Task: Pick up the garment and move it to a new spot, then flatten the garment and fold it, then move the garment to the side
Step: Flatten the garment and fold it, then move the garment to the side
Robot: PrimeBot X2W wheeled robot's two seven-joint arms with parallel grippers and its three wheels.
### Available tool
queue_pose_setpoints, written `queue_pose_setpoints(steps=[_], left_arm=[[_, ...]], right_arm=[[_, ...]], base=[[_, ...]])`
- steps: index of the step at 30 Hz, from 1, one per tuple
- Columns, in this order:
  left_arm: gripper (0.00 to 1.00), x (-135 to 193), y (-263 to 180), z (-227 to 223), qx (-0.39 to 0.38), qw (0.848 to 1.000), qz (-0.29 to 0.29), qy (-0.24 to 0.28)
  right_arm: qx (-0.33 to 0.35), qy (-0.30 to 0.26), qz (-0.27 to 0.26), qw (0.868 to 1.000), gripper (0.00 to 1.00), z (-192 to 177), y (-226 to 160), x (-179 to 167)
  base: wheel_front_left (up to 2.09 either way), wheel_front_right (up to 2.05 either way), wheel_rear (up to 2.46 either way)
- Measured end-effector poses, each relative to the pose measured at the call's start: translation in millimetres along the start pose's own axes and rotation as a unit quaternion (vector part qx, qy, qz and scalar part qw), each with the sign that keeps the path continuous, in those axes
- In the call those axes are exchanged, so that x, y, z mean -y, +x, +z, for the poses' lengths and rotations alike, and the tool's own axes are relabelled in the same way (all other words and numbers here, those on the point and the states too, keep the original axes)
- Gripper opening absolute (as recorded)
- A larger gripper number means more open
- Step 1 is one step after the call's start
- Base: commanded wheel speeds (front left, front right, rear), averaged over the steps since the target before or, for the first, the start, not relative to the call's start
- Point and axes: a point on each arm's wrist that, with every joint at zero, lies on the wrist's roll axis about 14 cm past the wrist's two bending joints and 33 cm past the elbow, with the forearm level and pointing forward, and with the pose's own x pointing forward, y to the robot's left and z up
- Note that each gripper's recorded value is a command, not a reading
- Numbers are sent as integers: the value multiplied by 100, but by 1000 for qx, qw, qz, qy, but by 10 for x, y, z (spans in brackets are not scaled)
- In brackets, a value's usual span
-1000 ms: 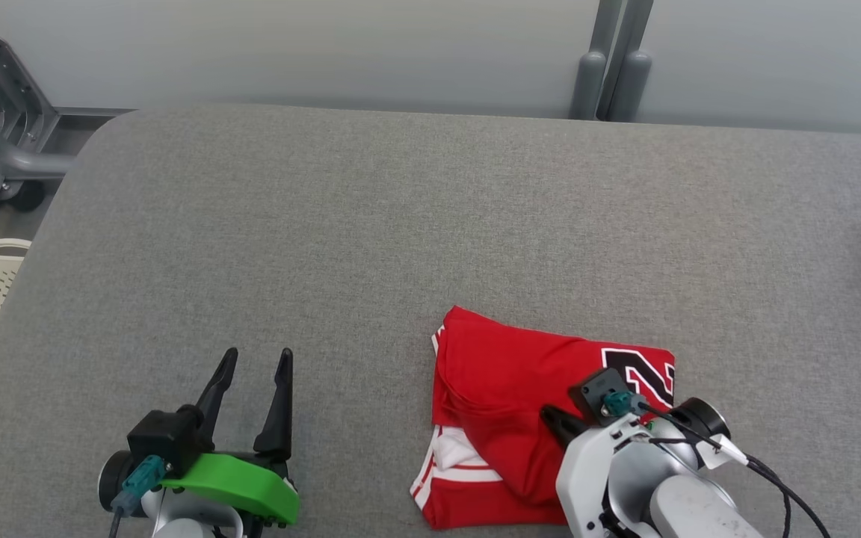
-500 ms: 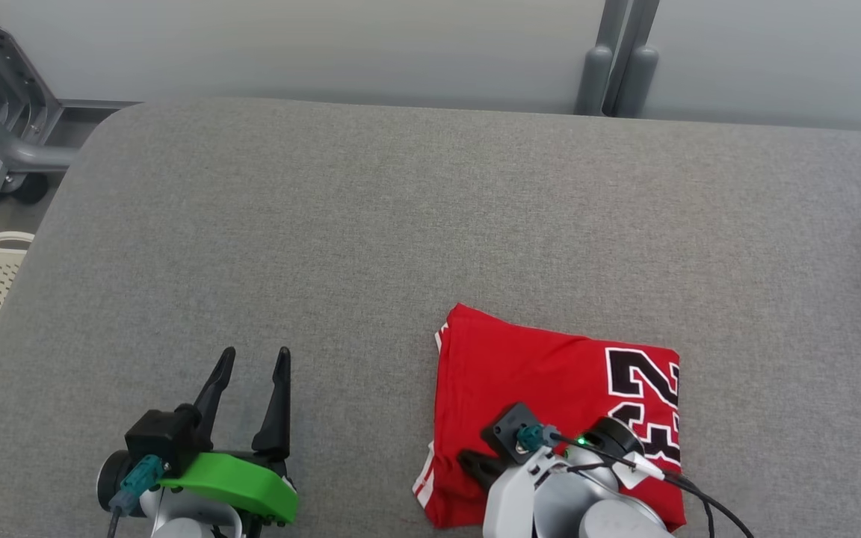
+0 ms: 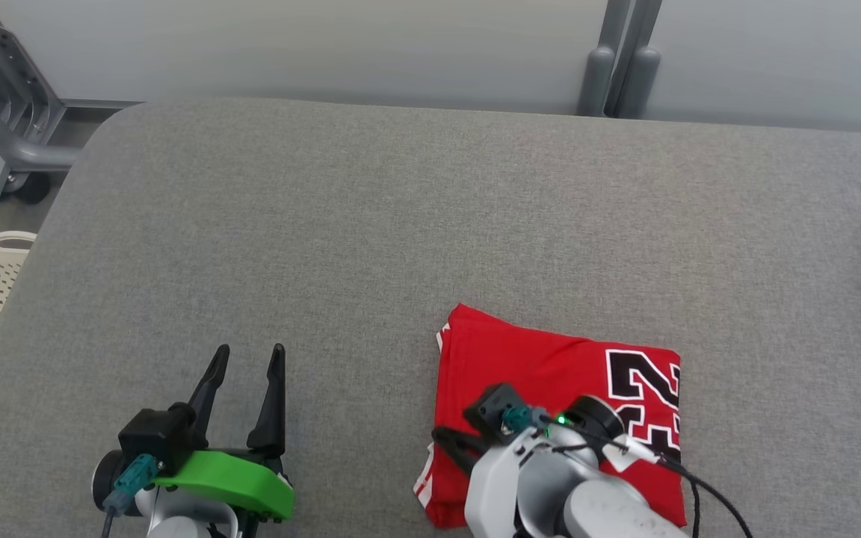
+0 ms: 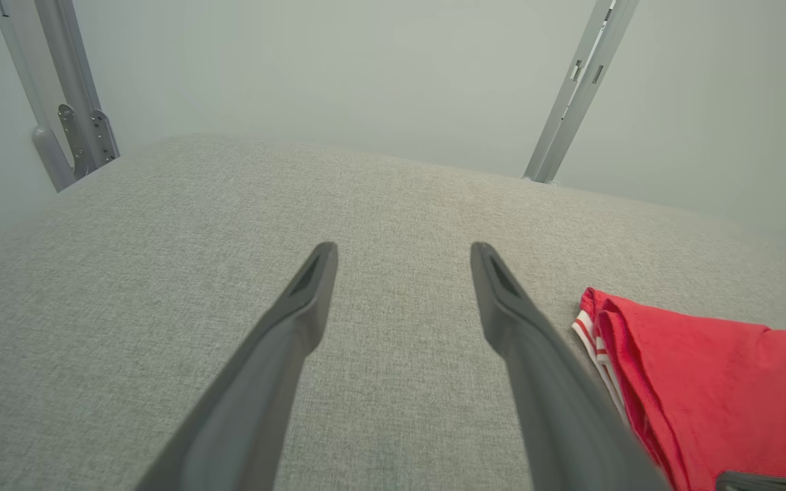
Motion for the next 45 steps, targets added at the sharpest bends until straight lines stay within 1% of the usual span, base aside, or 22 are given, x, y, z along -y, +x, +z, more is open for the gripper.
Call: queue_pose_setpoints(steps=[1, 2, 4, 5, 6, 8, 10, 12, 15, 16, 21, 25, 29, 36, 45], left_arm=[[100, -2, 3, 8, 1, 1000, 0, 0], [100, 1, 6, 18, 3, 1000, 0, 1], [100, 15, 11, 33, 5, 1000, -3, 3], [100, 22, 13, 40, 6, 1000, -4, 4], [100, 29, 14, 43, 7, 1000, -5, 4], [100, 50, 21, 62, 10, 1000, -8, 6], [100, 77, 27, 76, 12, 1000, -13, 8], [100, 99, 23, 68, 11, 1000, -17, 10], [100, 128, 40, 69, 11, 1000, -23, 13], [100, 128, 40, 69, 11, 1000, -23, 13], [100, 180, 83, 51, 8, 999, -33, 15], [100, 210, 115, 13, 2, 999, -39, 17], [100, 239, 150, -32, -5, 999, -45, 19], [100, 248, 196, -97, -15, 998, -49, 22], [100, 253, 247, -174, -27, 998, -53, 23]], right_arm=[[15, 4, -7, 1000, 29, 97, -16, 49], [32, 10, -15, 999, 42, 203, -40, 110], [62, 21, -40, 997, 49, 402, -118, 281], [74, 27, -57, 995, 71, 484, -174, 393], [81, 33, -76, 993, 100, 536, -241, 513], [88, 53, -119, 988, 100, 553, -410, 762], [87, 77, -165, 979, 100, 490, -624, 1006], [85, 110, -199, 970, 100, 394, -841, 1172], [81, 147, -235, 958, 100, 251, -1118, 1317], [81, 147, -235, 958, 100, 251, -1118, 1317], [41, 196, -279, 939, 100, -129, -1425, 1455], [20, 224, -287, 931, 100, -334, -1500, 1470], [10, 247, -286, 926, 100, -481, -1480, 1479], [-2, 275, -266, 924, 100, -650, -1292, 1441], [-32, 292, -249, 923, 100, -853, -1066, 1423]], base=[[0, 0, 0], [0, 0, 0], [0, 0, 0], [0, 0, 0], [0, 0, 0], [0, 0, 0], [0, 0, 0], [0, 0, 0], [0, 0, 0], [0, 0, 0], [0, 0, 0], [0, 0, 0], [0, 0, 0], [0, 0, 0], [0, 0, 0]])
